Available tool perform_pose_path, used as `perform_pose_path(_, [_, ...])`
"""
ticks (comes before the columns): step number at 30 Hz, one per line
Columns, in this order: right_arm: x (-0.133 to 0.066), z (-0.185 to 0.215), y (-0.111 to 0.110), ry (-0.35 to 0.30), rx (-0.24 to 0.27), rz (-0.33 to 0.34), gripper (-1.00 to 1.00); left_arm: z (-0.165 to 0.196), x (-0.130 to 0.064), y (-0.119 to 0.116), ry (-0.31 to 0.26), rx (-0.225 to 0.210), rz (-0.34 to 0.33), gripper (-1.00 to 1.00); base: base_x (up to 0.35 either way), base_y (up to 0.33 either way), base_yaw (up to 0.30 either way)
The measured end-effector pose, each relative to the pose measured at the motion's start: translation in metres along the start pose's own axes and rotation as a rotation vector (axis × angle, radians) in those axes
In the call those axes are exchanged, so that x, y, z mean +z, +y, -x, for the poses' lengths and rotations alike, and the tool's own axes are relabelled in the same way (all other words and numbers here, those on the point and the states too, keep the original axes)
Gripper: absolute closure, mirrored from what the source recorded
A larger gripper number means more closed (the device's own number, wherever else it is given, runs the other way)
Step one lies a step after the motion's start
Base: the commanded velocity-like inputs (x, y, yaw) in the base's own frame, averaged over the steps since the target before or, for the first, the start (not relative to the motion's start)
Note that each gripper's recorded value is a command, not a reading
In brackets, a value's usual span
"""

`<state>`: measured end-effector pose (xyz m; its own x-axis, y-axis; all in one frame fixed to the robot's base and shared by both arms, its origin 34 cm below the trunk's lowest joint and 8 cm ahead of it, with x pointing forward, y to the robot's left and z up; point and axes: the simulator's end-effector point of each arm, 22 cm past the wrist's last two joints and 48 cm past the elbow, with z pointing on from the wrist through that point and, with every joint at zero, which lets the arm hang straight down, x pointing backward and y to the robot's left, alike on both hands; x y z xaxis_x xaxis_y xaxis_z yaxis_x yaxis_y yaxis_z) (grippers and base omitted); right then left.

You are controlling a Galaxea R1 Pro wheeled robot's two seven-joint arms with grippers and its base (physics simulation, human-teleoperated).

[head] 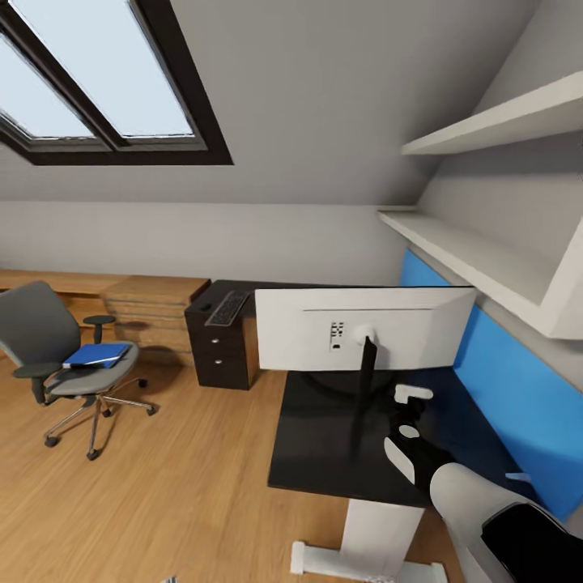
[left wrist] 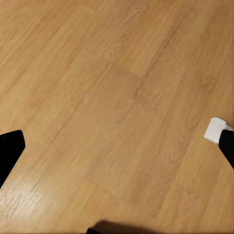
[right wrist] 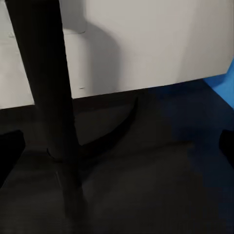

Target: In the bedroom, organize the workspace by keeping the computer under the desk, ensuring the monitor is on the desk, placing the keyboard on the desk next to the monitor, placing the mouse on the desk next to the keyboard, moving the folder from the swivel chair onto the desk next to the mouse, stacking the notebook on top of the folder with the pen on top of the notebook, and positioning the swivel chair next to the desk.

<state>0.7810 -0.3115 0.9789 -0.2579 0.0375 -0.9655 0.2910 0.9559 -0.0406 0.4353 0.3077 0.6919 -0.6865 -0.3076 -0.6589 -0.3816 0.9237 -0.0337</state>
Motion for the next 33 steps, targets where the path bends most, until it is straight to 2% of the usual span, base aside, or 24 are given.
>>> perform_pose_path(7, [-0.0001, -0.0004, 0.0003, 0.002, -0.001, 0.001, -1.00, 0.0000, 0.0000, 0.0000, 0.000, 0.000, 0.000, -1.00, -0.262, 0.227, 0.000])
perform_pose_path(11, [-0.0007, -0.0007, 0.0011, 0.004, -0.003, 0.001, -1.00, 0.0001, -0.0003, 0.0001, -0.001, 0.000, 0.000, -1.00, -0.035, 0.288, 0.000])
perform_pose_path(33, [-0.0009, -0.0006, 0.0011, 0.004, -0.003, 0.001, -1.00, 0.0001, -0.0004, -0.0002, -0.001, 0.000, -0.002, -1.00, 0.168, 0.303, 0.000])
